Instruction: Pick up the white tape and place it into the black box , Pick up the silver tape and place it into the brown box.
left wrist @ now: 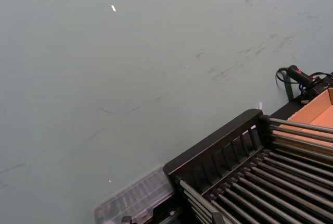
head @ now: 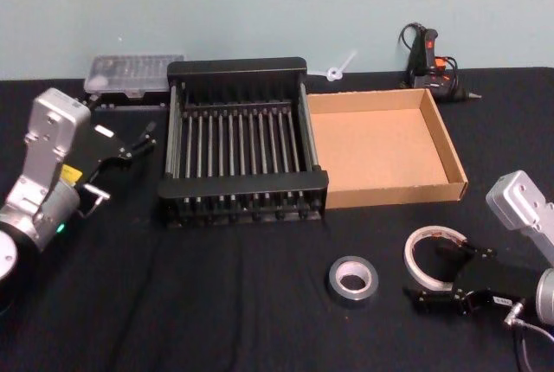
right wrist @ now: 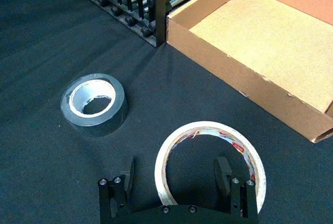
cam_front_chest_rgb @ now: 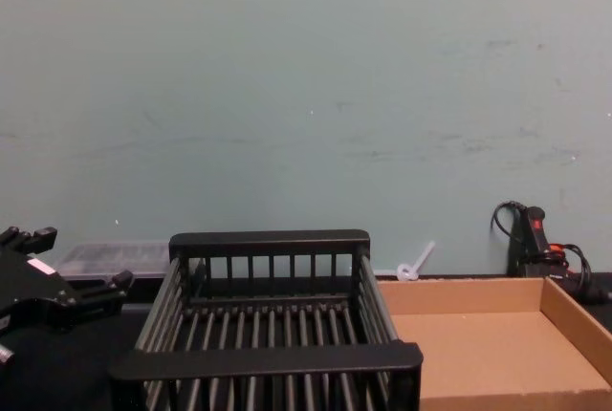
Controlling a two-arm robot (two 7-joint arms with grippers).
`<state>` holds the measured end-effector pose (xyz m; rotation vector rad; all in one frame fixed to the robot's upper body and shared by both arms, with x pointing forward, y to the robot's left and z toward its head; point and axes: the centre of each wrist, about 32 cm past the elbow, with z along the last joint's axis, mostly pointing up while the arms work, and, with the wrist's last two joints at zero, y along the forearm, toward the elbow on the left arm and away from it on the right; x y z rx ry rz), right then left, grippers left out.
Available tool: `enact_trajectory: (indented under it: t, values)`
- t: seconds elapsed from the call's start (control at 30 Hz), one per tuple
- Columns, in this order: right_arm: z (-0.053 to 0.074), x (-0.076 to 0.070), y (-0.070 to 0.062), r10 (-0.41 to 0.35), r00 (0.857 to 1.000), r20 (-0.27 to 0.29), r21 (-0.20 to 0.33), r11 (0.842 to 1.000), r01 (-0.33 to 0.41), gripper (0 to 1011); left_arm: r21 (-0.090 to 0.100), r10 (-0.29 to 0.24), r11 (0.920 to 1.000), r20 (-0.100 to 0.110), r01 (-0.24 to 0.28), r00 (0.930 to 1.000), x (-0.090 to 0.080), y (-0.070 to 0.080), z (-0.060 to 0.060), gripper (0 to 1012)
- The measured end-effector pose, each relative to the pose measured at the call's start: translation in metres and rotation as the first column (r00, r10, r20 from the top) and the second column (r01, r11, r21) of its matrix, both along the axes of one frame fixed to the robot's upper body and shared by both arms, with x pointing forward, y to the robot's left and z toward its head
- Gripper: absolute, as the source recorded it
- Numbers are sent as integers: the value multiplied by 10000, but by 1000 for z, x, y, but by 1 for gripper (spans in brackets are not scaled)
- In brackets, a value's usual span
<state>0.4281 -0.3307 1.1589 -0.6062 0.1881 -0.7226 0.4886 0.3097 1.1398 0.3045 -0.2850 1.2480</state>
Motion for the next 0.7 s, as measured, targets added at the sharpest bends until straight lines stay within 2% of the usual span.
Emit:
enact_trajectory:
  t: [0.53, 0.7]
  values:
    - [0, 0, 0, -2, 10000, 6, 6, 10000, 2, 1002, 0, 0, 10000, 1, 0, 10000, 0, 0, 0, 1001]
    - [0, 0, 0, 1, 10000, 11, 9, 10000, -1, 902, 1, 0, 10000, 0, 0, 10000, 0, 0, 0, 1001]
